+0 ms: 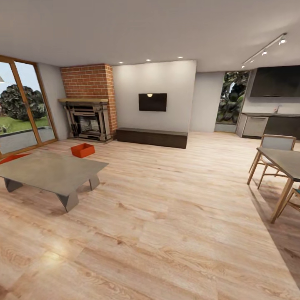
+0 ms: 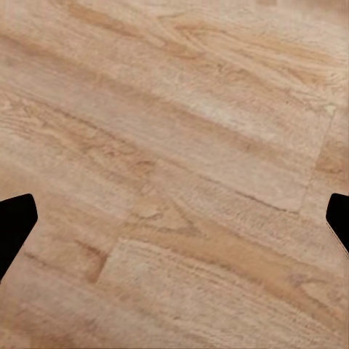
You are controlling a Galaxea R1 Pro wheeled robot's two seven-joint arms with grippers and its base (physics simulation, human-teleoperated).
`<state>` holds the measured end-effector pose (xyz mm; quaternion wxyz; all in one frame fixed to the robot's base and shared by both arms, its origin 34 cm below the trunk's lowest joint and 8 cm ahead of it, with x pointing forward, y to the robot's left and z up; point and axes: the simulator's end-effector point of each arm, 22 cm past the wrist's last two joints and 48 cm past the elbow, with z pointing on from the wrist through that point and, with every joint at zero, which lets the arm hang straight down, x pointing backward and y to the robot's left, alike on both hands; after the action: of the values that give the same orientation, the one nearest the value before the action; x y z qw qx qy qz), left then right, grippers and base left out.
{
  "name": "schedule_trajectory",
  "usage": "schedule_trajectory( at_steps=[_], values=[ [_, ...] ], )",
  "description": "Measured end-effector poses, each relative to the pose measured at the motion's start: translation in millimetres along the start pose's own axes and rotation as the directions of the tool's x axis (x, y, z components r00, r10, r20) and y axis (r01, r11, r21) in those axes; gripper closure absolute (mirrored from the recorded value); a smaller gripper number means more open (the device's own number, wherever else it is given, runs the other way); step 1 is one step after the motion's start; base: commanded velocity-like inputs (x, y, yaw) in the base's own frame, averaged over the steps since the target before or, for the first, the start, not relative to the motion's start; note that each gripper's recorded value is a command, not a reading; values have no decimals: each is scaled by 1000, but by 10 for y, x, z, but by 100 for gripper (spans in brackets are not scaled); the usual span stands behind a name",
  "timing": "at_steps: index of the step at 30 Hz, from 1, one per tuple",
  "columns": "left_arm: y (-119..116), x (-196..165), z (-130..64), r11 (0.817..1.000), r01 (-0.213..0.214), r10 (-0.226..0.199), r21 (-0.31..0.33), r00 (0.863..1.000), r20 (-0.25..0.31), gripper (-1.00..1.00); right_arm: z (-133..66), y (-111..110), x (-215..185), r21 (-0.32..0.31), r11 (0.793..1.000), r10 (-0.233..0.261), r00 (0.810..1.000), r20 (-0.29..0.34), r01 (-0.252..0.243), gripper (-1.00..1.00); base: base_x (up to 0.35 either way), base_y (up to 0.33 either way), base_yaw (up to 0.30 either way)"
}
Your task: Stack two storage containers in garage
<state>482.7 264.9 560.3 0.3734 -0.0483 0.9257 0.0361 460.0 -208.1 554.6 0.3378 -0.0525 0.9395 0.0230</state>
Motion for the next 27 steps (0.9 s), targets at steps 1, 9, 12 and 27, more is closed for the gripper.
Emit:
schedule_trajectory(
  at_steps=[1,9,12,27],
  values=[
    [0,0,0,1000,0,0,0,1000,0,-100,0,0,0,0,1000,0,1000,0,0,-100,345,0,0],
    [0,0,0,1000,0,0,0,1000,0,-100,0,0,0,0,1000,0,1000,0,0,-100,345,0,0],
    [0,0,0,1000,0,0,0,1000,0,-100,0,0,0,0,1000,0,1000,0,0,-100,345,0,0],
    [0,0,0,1000,0,0,0,1000,0,-100,0,-1,0,0,1000,0,1000,0,0,-100,345,-74,0]
  ],
)
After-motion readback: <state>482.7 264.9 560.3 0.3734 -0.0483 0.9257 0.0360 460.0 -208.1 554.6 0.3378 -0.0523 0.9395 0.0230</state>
